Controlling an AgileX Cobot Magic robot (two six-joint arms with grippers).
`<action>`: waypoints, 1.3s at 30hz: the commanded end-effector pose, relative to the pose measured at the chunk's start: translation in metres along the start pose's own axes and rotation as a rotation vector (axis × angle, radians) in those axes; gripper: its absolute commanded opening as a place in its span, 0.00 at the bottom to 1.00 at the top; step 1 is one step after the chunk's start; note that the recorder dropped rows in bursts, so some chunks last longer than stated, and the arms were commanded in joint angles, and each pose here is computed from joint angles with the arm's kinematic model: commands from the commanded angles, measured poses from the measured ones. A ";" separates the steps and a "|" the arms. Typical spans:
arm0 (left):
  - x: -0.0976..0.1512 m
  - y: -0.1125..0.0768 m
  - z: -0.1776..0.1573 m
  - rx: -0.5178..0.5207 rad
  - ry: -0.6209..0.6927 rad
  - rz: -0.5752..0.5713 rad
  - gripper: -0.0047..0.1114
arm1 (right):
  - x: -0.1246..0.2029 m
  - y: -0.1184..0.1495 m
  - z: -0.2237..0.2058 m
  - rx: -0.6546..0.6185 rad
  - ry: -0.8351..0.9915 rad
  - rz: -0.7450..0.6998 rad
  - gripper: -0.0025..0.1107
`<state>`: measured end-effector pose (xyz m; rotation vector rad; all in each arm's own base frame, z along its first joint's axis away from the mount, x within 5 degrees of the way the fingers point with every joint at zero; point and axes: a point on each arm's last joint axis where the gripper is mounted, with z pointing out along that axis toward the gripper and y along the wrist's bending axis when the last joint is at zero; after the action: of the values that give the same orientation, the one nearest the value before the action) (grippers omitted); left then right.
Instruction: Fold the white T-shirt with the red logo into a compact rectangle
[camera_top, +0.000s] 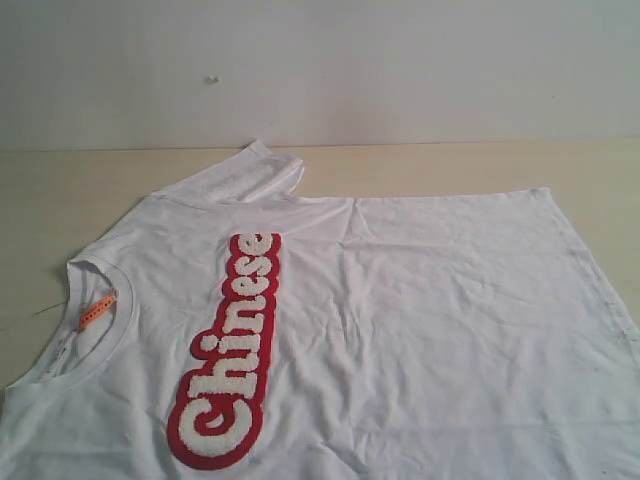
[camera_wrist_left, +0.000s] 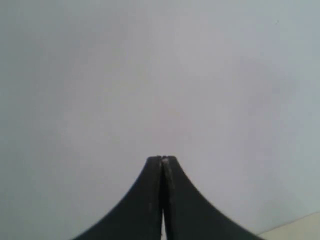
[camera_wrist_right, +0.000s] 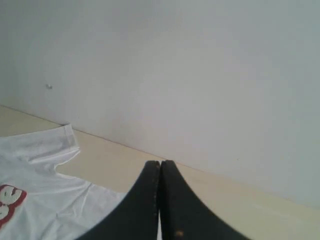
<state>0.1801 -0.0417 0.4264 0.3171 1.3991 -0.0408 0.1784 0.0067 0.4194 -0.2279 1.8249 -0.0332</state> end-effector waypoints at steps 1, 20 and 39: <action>-0.011 0.001 0.022 0.015 -0.015 0.021 0.04 | -0.016 -0.004 0.018 -0.010 0.014 -0.003 0.02; -0.010 -0.022 0.035 0.160 0.009 -0.349 0.04 | -0.013 -0.003 0.023 -0.031 0.038 0.012 0.02; -0.010 -0.023 0.037 0.173 -0.026 -0.355 0.04 | -0.013 -0.003 0.023 -0.031 0.038 0.012 0.02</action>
<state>0.2077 -0.0733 0.4347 0.2029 1.4442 -0.4590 0.2041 0.0082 0.4232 -0.2332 1.8783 0.0053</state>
